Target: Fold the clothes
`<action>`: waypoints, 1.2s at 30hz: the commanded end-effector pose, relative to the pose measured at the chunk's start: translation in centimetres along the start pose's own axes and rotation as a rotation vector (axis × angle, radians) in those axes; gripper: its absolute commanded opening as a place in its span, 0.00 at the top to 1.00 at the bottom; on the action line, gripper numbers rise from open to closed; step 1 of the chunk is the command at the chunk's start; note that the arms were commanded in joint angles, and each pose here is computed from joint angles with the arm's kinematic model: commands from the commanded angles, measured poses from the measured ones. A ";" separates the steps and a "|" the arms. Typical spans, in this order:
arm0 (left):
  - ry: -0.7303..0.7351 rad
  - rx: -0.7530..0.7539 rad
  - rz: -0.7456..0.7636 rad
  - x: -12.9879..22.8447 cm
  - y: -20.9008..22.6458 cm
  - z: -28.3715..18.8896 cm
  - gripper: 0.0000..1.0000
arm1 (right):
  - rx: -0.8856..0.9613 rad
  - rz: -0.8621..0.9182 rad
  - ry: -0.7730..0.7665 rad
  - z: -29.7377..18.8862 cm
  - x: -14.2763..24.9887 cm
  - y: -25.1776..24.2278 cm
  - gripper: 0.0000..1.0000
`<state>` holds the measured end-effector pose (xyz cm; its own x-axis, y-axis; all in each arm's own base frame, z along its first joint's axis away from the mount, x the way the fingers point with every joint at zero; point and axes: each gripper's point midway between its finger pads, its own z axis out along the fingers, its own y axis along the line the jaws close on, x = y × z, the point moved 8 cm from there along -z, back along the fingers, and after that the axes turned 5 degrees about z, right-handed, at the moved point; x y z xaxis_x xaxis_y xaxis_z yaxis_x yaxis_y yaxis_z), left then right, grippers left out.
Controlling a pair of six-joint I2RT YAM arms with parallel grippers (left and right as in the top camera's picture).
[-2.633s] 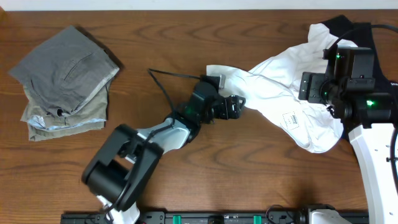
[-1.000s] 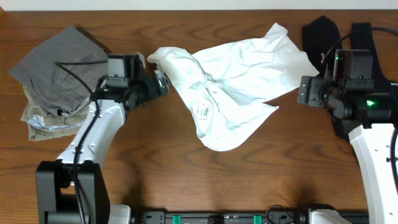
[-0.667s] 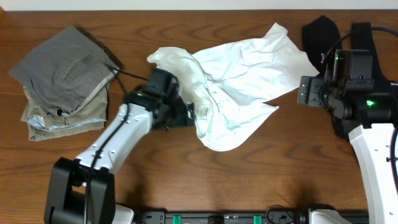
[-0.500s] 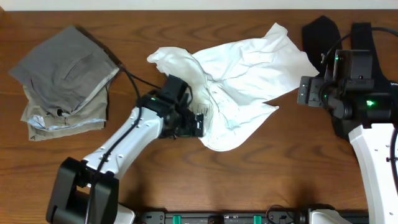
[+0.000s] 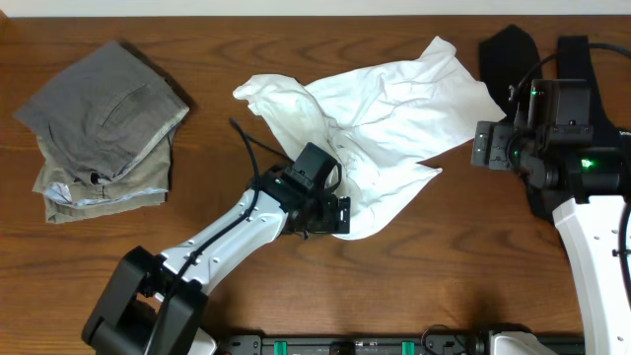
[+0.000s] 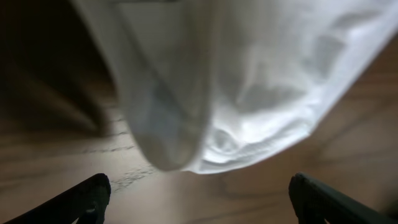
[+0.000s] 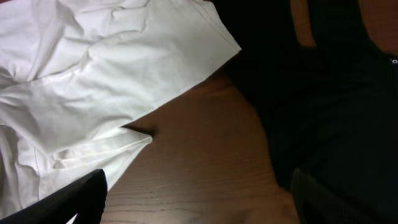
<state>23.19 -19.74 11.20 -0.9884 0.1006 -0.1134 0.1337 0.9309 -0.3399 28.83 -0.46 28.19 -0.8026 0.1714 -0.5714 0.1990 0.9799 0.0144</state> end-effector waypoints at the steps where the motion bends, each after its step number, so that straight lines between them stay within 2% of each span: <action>1: -0.015 -0.079 -0.135 0.2 1.1 1.0 0.06 | 0.018 0.008 -0.018 -0.5 -0.2 -0.4 0.07; 7: -0.019 -0.074 -0.158 0.2 1.1 2.4 0.07 | 0.018 0.009 -0.018 -0.5 -0.2 -0.4 0.07; 14: 0.020 -0.048 -0.241 0.8 0.0 4.3 0.21 | 0.018 0.009 -0.020 -0.5 -0.2 -0.4 0.07; 19: 0.026 -0.023 -0.250 1.2 -0.9 4.6 0.23 | 0.017 0.009 -0.020 -0.5 -0.2 -0.4 0.07; 21: 0.007 -0.013 -0.246 0.8 -1.1 4.6 0.31 | 0.017 0.009 -0.020 -0.5 -0.2 -0.4 0.07; 22: -0.010 -0.023 -0.247 0.6 -0.9 4.6 0.41 | 0.017 0.008 -0.020 -0.5 -0.2 -0.4 0.07; 24: -0.046 -0.062 -0.254 0.2 -0.4 4.5 0.63 | 0.017 0.008 -0.020 -0.5 -0.2 -0.4 0.07; 26: -0.080 -0.103 -0.259 -0.2 0.4 4.4 0.94 | 0.017 0.009 -0.020 -0.5 -0.2 -0.4 0.08; 32: -0.127 -0.155 -0.286 -2.1 3.7 2.8 0.94 | 0.018 0.008 -0.020 -0.5 -0.2 -0.4 0.07; 36: -0.229 -0.194 -0.300 -4.4 7.6 -0.4 0.94 | 0.018 0.008 -0.020 -0.5 -0.2 -0.4 0.07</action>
<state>27.06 -15.94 7.99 -0.9561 -0.2558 -0.1432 -0.2146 0.9435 -0.2526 28.84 -0.46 28.20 -0.8021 0.1714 -0.5721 0.1992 0.9799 0.0142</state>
